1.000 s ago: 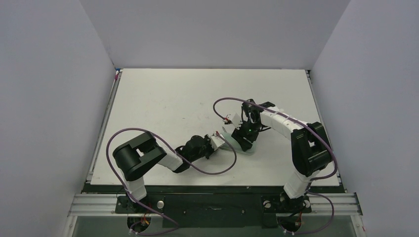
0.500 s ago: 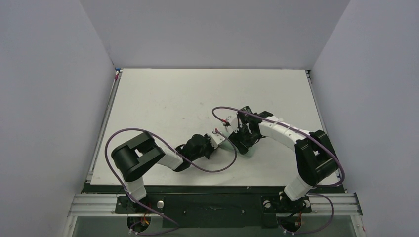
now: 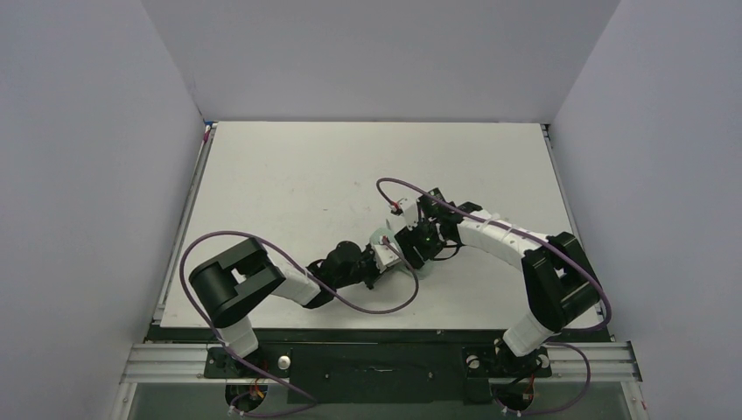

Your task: Open the umbrella

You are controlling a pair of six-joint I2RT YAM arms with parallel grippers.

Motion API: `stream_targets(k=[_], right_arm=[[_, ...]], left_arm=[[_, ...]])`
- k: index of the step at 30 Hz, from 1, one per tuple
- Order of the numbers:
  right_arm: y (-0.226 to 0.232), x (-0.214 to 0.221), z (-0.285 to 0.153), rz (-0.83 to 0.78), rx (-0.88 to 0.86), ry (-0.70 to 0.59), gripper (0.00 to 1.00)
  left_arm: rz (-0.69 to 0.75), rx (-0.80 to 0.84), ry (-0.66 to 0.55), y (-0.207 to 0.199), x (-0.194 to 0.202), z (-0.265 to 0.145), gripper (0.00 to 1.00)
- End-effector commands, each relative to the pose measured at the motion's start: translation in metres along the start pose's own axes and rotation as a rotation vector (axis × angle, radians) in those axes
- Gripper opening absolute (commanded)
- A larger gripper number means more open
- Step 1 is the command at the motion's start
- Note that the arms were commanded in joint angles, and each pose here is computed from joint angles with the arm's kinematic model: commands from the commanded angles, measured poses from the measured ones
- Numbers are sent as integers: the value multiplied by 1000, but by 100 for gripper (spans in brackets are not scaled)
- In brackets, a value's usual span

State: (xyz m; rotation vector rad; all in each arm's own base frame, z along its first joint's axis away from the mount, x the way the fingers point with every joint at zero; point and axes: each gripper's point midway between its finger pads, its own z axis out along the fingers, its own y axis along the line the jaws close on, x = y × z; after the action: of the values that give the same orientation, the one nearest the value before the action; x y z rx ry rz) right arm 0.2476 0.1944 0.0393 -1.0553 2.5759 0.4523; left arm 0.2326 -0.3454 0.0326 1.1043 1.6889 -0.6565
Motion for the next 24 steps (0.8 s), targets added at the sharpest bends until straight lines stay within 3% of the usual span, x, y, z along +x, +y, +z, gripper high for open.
stream_targets(k=[1, 3, 4, 7, 8, 10, 11, 16, 24], right_arm=[[0, -53, 8, 110, -26, -216, 25], [9, -56, 5, 127, -72, -224, 39], [11, -56, 3, 133, -84, -228, 52], [21, -51, -7, 158, -150, -215, 73], [19, -51, -13, 172, -155, -228, 80], [16, -49, -22, 208, -177, -238, 83], [15, -48, -25, 225, -185, -238, 84], [5, -67, -33, 223, -142, -265, 86], [11, -77, -5, 155, -107, -217, 87]], left_arm=[[5, 231, 49, -56, 13, 4, 0], [7, 233, 56, -56, 15, 9, 0], [3, 235, 67, -55, 19, 10, 0], [17, 249, 60, -55, 18, 11, 0], [105, 214, -275, -46, -113, -30, 0], [61, 267, 10, -56, 2, 5, 0], [62, 271, 35, -56, 13, 4, 0], [98, 280, 60, -53, 24, 2, 0], [95, 278, 74, -43, 20, 1, 0]])
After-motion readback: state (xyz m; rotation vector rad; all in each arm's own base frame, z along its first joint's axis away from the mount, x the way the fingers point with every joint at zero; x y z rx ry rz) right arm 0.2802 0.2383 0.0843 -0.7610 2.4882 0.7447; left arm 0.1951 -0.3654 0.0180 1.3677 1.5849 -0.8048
